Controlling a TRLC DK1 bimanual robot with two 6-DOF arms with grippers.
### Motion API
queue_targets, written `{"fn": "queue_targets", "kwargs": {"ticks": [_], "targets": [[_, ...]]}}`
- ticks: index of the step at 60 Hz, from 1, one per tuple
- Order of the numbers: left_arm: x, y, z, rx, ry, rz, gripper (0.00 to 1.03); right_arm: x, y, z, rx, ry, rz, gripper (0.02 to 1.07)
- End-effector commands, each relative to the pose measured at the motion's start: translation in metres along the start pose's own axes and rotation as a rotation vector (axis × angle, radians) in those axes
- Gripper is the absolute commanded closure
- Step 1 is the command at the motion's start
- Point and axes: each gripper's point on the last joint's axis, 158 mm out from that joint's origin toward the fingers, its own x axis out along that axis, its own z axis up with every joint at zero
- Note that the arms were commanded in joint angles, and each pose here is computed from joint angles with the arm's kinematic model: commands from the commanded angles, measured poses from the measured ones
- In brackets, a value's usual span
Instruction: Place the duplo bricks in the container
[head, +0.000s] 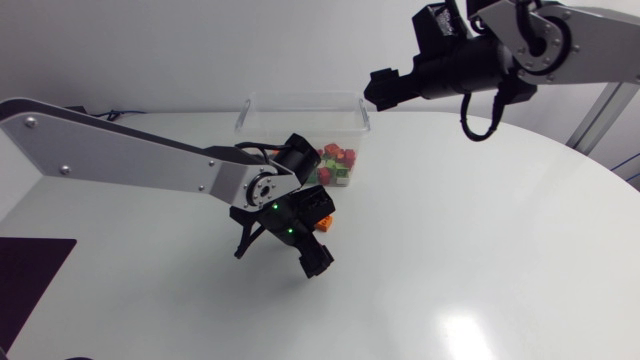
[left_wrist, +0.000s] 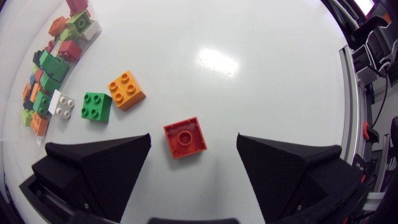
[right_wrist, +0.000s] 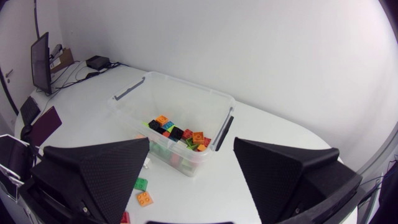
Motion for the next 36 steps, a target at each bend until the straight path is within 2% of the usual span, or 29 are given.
{"fn": "queue_targets", "kwargs": {"ticks": [1,5,8,21,25,33,36], "targets": [[0.007,0.002,0.006,-0.040,0.016,0.016,0.12,-0.012,0.000,-0.012,-0.008,0.001,0.003,0.07],[0.012,0.003,0.004,-0.049,0.035,0.021,0.12,-0.018,0.001,-0.020,-0.005,0.007,0.006,0.07],[0.017,0.005,0.001,-0.063,0.049,0.030,0.17,-0.023,0.003,-0.027,-0.004,0.012,0.009,0.07],[0.031,0.007,-0.005,-0.079,0.088,0.039,0.24,-0.034,0.009,-0.051,0.004,0.031,0.021,0.07],[0.032,0.008,-0.005,-0.085,0.094,0.038,0.39,-0.034,0.011,-0.056,0.005,0.039,0.023,0.07],[0.030,0.006,-0.010,-0.087,0.116,0.031,0.78,-0.031,0.015,-0.072,0.006,0.066,0.032,0.07],[0.027,0.005,-0.013,-0.087,0.124,0.028,0.80,-0.029,0.017,-0.078,0.005,0.076,0.037,0.07]]}}
